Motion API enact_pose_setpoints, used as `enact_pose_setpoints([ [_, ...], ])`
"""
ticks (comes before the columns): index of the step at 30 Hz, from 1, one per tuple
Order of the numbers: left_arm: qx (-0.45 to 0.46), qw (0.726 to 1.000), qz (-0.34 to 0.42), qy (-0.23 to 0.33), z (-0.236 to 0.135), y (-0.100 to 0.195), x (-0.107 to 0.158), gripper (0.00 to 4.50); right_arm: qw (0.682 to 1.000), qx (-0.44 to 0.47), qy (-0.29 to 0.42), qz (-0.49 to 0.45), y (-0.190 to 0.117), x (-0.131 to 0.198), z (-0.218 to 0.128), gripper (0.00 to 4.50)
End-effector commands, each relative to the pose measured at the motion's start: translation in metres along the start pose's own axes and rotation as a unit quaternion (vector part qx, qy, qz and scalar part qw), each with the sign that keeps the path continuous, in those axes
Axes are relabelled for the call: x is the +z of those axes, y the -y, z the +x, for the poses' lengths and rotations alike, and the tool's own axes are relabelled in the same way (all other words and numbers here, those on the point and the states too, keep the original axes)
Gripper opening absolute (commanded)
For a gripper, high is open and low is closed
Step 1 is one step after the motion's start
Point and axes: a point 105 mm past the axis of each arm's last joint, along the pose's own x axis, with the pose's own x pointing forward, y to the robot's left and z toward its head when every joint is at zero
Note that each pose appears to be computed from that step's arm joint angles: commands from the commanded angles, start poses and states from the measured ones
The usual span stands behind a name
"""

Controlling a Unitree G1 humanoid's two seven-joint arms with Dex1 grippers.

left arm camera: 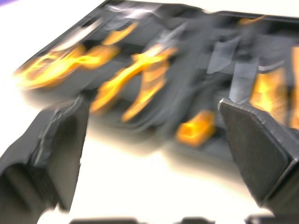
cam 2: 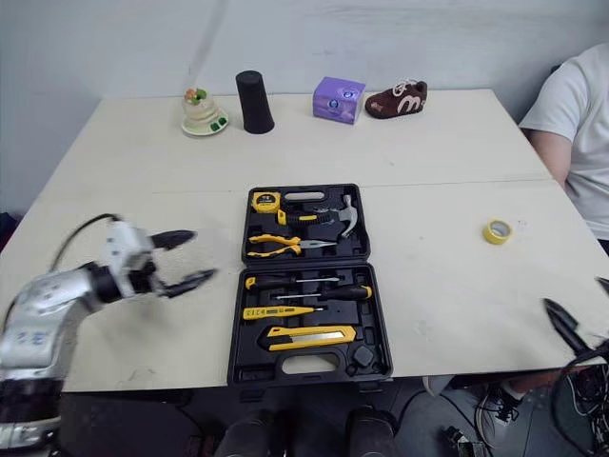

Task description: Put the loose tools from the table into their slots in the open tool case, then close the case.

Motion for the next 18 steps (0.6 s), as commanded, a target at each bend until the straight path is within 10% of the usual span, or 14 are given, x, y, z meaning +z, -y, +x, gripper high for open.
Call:
enact_pose_setpoints([
  [1,0.114,0.993,0.004,0.002,-0.037,-0.031,-0.004,4.44,0.999,-0.042,0.002,-0.027,0.019,0.002,-0.017,4.50],
  [9,0.257,0.965,-0.016,-0.041,-0.100,-0.038,-0.040,4.44,0.973,-0.187,-0.134,0.014,0.055,-0.057,-0.067,4.50],
  [18,0.234,0.971,-0.048,0.025,-0.071,-0.029,-0.010,4.44,0.990,-0.104,-0.090,0.011,0.042,-0.033,-0.008,4.50],
])
